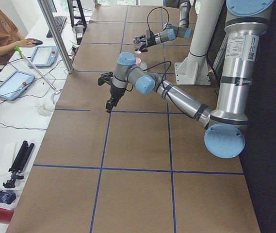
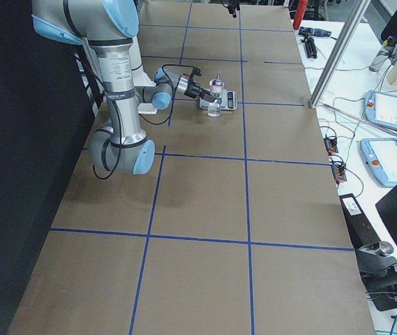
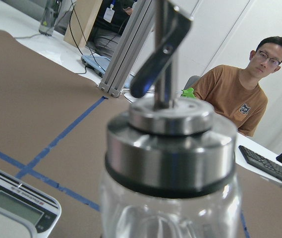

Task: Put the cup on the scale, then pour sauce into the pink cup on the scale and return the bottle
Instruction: 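Lift the bottle with the right gripper and carry it beside the pink cup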

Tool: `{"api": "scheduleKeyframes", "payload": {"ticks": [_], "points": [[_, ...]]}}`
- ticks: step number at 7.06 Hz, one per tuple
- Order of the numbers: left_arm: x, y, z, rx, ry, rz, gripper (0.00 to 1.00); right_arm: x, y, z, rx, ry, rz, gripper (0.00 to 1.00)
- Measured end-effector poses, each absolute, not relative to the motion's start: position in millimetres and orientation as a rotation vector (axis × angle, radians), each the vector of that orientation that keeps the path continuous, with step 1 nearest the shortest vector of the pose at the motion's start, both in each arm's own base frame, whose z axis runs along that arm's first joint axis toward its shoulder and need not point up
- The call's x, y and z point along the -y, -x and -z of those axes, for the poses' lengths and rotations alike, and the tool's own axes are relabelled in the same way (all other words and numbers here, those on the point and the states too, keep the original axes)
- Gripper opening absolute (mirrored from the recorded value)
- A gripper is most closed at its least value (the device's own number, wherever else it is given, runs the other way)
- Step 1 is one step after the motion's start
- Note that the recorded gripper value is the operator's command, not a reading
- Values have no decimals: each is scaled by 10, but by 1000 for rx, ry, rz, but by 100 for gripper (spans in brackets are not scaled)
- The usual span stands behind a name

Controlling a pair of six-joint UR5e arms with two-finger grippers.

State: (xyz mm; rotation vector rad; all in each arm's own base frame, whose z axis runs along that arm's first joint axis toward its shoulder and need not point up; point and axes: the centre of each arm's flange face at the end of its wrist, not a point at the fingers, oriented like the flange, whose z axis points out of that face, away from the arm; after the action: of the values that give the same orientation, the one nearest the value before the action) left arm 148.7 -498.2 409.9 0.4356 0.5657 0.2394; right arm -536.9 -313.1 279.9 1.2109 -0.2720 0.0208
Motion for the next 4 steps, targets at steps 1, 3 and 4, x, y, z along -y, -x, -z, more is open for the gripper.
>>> {"api": "scheduleKeyframes", "payload": {"ticks": [1,3,4], "points": [[4983,-1488,-4100,-566,-436,-239,70,3201,5440,-2677,168,-1194,35,0],[4979,-1487,-4090,-568,-437,-240,70,3266,5479,-2679,-22,-1168,192,0],[4979,-1487,-4089,-568,-437,-240,70,3279,5484,-2702,-89,-1163,269,0]]}}
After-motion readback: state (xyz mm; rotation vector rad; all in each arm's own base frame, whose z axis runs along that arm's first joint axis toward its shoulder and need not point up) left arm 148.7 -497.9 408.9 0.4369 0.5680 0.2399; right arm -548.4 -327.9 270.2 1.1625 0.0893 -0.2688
